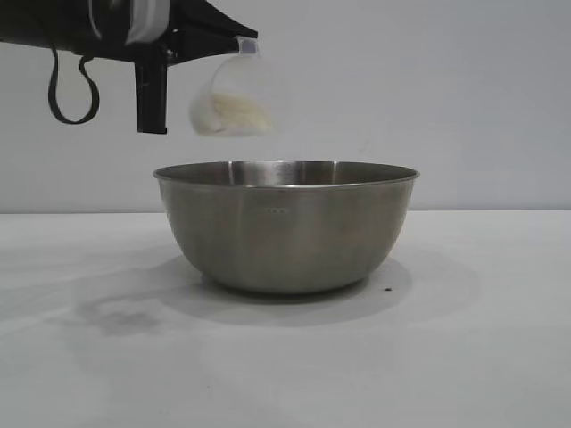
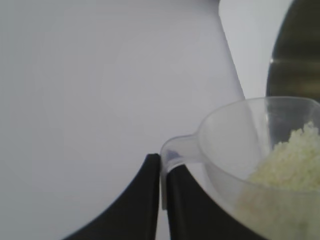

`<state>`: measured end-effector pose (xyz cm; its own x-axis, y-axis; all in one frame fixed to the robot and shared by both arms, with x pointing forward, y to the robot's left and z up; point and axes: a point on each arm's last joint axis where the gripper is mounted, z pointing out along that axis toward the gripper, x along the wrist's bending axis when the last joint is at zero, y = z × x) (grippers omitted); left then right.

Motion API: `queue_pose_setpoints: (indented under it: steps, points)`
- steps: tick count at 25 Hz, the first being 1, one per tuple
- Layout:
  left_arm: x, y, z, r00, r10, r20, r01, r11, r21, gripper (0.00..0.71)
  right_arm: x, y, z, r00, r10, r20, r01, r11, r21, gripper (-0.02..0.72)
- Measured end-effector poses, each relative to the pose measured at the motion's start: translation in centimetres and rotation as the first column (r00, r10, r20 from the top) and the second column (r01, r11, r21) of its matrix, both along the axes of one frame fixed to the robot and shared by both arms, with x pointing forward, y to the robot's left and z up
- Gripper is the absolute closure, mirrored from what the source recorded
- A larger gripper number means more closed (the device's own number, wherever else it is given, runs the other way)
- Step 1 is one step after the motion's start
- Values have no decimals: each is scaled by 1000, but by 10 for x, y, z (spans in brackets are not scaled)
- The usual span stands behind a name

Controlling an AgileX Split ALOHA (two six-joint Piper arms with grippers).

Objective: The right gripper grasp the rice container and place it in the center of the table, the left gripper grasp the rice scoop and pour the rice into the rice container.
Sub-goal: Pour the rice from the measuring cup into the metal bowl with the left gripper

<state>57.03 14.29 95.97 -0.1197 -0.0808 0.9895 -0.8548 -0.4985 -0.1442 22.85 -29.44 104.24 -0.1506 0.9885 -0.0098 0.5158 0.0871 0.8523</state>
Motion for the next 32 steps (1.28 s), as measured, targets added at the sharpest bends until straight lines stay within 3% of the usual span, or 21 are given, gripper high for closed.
queue_pose_setpoints:
  steps: [6,13,28,32]
  points:
    - [-3,-6,0,975,-37,220,8,991,131,710,0,0,0,1000,0,0,0,1000,0,169]
    - [-8,-16,-1,915,-100,392,3,971,240,710,0,0,0,1000,0,0,0,1000,0,169]
    - [-9,-17,0,744,-198,638,-88,918,388,710,0,0,0,1000,0,0,0,1000,0,169]
    - [-9,-17,0,731,-204,651,-93,916,391,710,0,0,0,1000,0,0,0,1000,0,169]
